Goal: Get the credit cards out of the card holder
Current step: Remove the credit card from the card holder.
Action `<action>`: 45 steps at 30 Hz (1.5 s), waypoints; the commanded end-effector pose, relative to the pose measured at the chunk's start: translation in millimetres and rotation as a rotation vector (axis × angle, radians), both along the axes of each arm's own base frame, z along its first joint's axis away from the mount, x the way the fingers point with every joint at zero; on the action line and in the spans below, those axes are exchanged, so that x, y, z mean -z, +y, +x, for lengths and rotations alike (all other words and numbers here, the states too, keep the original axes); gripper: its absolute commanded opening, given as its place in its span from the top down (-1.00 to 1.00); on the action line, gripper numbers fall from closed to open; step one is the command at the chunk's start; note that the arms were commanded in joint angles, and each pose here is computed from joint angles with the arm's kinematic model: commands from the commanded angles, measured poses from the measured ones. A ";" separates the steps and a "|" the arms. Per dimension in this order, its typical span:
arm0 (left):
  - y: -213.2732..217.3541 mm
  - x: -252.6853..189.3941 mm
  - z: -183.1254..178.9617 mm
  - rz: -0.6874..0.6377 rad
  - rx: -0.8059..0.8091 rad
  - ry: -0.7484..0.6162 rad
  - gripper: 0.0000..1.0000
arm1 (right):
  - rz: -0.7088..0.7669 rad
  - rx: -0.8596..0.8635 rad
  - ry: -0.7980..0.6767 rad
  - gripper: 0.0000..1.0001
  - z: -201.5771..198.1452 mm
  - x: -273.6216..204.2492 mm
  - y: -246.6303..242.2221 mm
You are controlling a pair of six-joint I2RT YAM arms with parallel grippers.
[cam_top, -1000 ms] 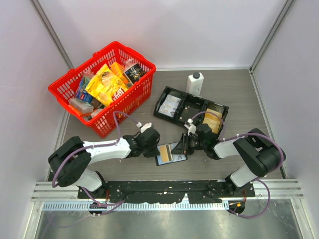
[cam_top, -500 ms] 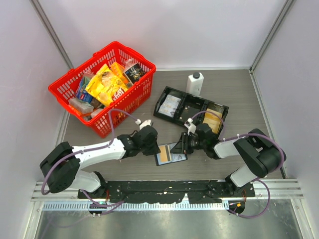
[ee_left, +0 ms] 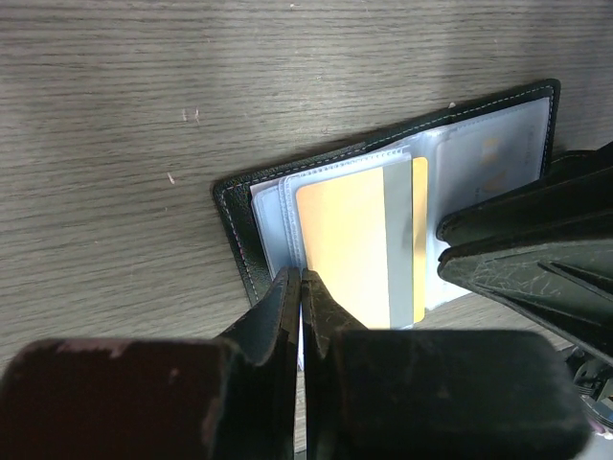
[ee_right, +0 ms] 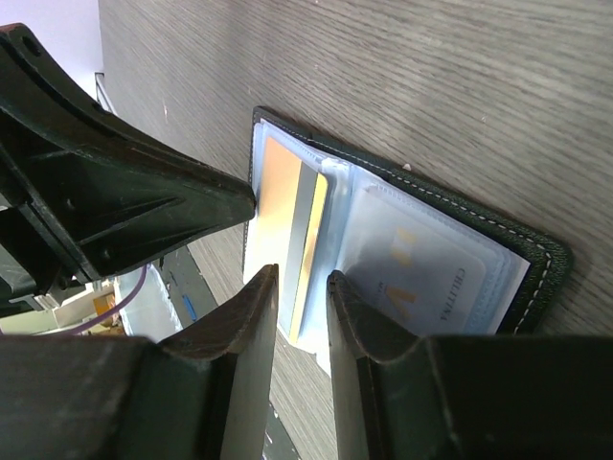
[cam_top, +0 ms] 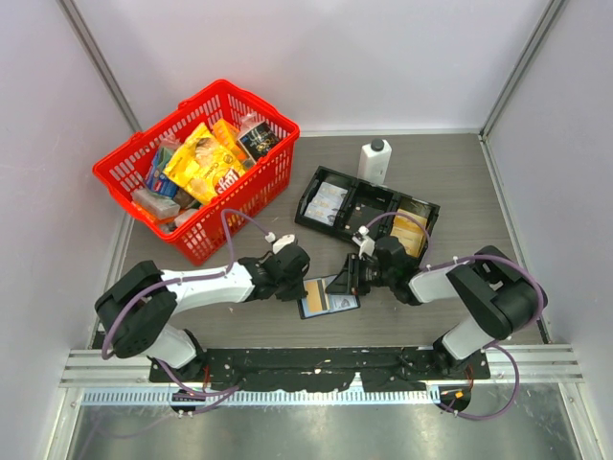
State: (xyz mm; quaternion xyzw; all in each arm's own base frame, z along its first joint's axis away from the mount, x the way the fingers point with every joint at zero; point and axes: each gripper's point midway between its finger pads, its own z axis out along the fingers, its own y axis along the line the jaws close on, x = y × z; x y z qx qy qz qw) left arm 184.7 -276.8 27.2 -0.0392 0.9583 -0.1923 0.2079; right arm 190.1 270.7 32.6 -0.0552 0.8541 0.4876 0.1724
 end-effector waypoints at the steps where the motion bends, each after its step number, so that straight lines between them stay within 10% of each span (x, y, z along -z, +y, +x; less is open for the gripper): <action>1: 3.5 5.8 -0.6 0.015 -0.007 0.001 0.90 | 0.026 0.001 -0.039 0.36 10.4 -8.1 9.3; 45: 10.4 17.4 -10.8 0.031 -0.013 0.048 0.93 | 0.029 -0.022 -0.037 0.75 4.8 -4.8 19.2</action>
